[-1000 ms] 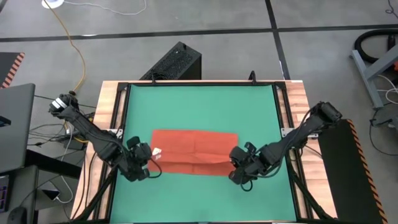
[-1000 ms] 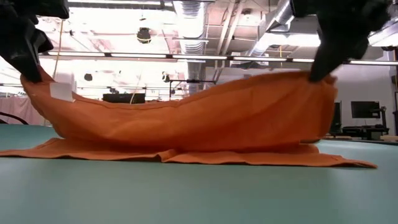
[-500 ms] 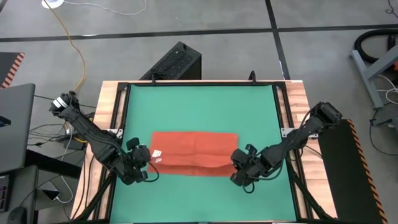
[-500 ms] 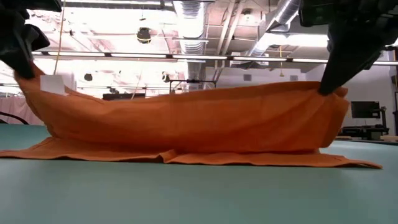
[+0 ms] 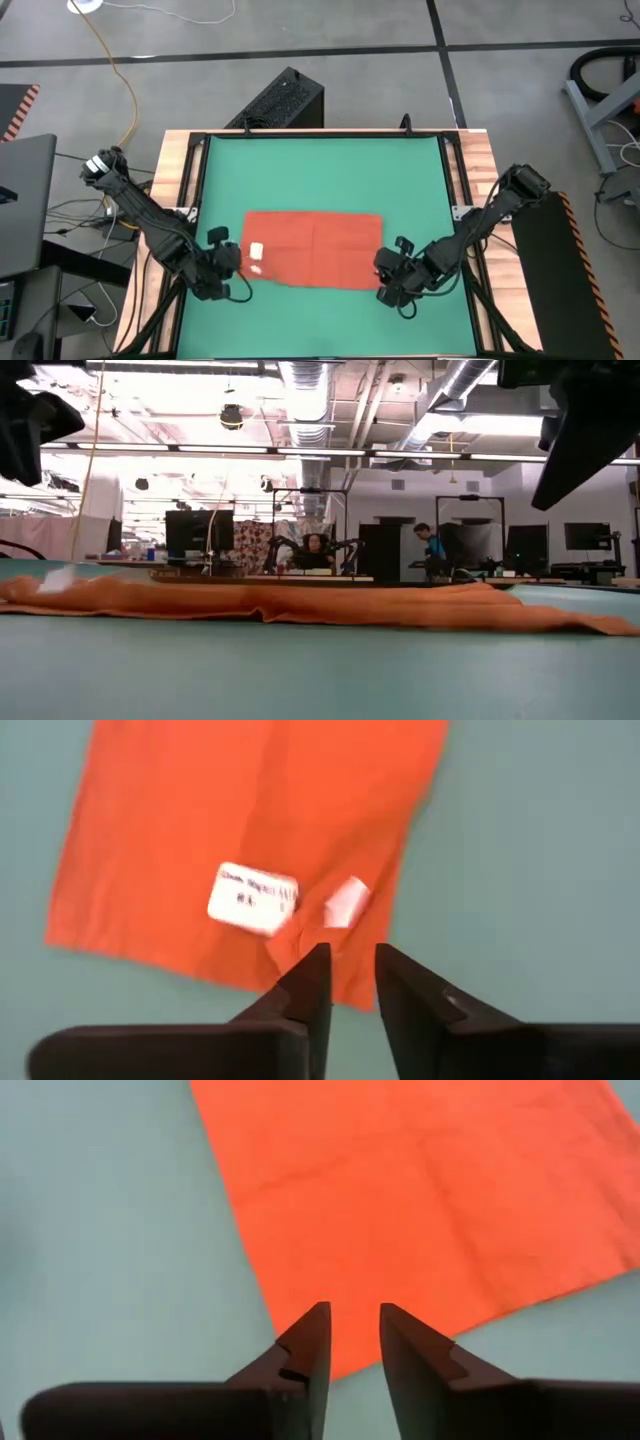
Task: Roll towel
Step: Roll the orange towel
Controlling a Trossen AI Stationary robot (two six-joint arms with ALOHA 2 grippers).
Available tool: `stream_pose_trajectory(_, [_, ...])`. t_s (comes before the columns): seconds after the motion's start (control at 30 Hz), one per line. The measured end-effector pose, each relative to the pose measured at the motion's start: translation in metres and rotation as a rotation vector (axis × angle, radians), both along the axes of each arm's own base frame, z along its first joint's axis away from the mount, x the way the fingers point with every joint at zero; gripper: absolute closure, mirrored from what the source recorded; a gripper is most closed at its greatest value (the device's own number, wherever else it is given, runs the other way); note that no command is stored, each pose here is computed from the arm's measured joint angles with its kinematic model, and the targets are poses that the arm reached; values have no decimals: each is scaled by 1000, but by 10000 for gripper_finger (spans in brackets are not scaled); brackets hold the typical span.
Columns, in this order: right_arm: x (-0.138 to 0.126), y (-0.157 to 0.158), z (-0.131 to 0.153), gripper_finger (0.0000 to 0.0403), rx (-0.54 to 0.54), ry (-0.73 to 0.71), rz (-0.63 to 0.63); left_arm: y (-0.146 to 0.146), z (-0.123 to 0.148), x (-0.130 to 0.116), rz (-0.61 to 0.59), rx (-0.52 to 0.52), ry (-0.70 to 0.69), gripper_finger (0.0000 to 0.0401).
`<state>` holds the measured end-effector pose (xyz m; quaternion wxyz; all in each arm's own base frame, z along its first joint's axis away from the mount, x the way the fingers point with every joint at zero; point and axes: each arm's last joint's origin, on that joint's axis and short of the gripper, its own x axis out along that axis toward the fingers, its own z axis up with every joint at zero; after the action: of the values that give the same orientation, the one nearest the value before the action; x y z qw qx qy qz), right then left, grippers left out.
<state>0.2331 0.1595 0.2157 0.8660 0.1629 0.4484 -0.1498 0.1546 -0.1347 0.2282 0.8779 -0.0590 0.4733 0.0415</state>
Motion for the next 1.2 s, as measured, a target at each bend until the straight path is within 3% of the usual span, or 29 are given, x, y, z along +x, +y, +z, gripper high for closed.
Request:
stream_pose_trajectory(0.17, [2, -7, 0, 268, -80, -14, -30, -2, 2, 1, -28, 52, -58, 288])
stream_pose_trajectory(0.37, [14, -32, 0, 264, -231, -12, -52, 13, 3, 3, 91, 323, -172, 275])
stream_pose_trajectory(0.5, [29, -65, -1, 264, -241, 79, -11, 34, 7, 14, 145, 374, -154, 275])
stream_pose_trajectory(0.67, [40, -112, -3, 264, -216, 199, 79, 65, 6, 33, 114, 359, -34, 275])
stream_pose_trajectory(0.83, [40, -151, -5, 264, -218, 297, 108, 89, 8, 50, 42, 339, -24, 275])
stream_pose_trajectory(1.03, [40, -173, -6, 264, -181, 313, 189, 106, 5, 60, -6, 261, -63, 275])
stream_pose_trajectory(1.2, [40, -183, -6, 264, -165, 315, 191, 112, -11, 58, 3, 255, -61, 275])
